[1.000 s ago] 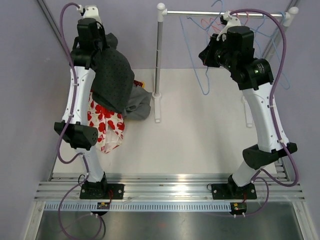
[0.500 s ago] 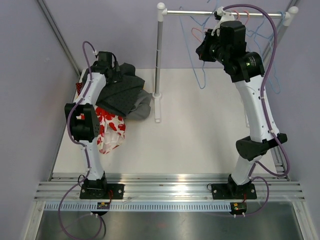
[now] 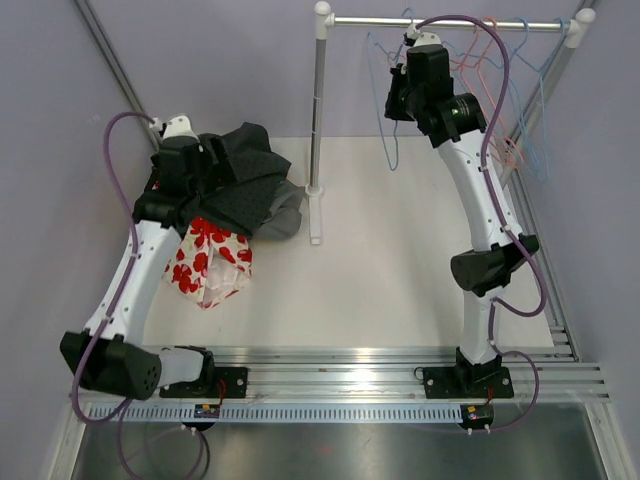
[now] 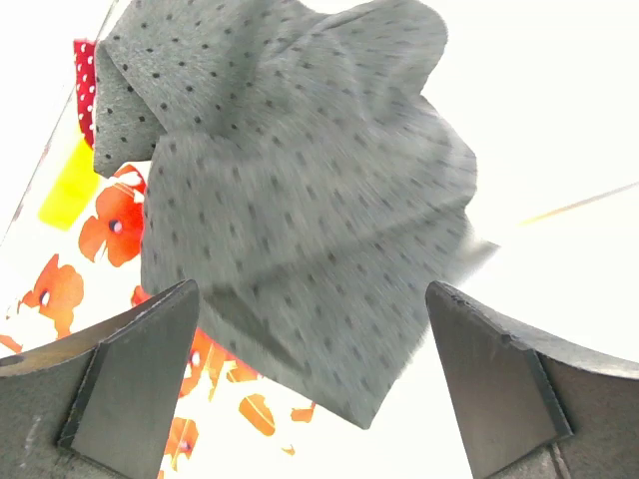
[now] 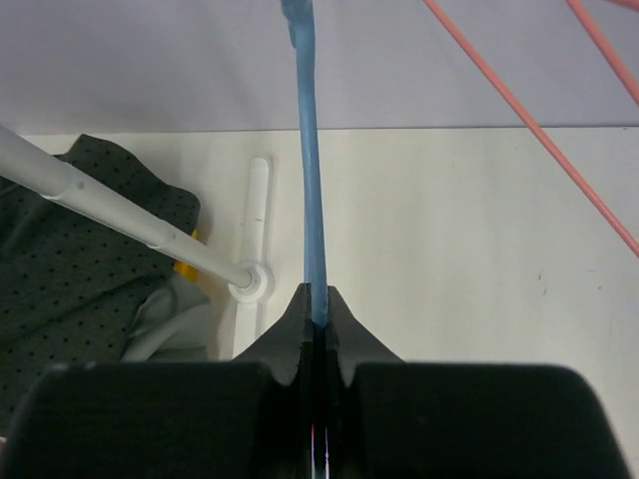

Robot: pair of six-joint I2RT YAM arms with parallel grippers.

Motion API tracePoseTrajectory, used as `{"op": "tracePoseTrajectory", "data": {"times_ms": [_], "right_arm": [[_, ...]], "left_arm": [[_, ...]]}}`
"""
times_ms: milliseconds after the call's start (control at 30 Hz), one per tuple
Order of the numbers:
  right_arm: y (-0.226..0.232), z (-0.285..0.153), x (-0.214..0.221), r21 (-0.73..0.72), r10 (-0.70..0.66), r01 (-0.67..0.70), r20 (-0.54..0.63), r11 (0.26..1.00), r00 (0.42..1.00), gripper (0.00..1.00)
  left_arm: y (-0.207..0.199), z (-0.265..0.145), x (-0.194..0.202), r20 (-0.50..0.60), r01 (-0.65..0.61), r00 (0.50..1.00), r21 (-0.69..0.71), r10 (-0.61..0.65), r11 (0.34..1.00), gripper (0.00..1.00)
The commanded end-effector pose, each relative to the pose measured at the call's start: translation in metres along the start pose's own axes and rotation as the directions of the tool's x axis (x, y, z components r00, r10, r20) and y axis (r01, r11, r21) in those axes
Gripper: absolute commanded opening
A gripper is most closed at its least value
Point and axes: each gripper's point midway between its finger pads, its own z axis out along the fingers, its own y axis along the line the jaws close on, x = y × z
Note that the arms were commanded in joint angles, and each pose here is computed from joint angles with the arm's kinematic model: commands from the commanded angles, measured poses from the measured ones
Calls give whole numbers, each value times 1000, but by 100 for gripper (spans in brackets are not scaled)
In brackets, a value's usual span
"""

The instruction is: Remove the skirt from the hanger

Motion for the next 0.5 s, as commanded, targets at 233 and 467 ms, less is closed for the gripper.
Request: {"op": "tracePoseTrajectory", "data": {"times_ms": [233,467], "right_arm": [[-16,-47,-17,16,43,-45,106,999,993,55],[-1,-141,-3,-212,74,-31,197,977,978,100]], "left_arm": [[18,-84,8,112,13,993,85,-23,996,99],[36,-126,35,90,-10,996,106,1,994,99]]}}
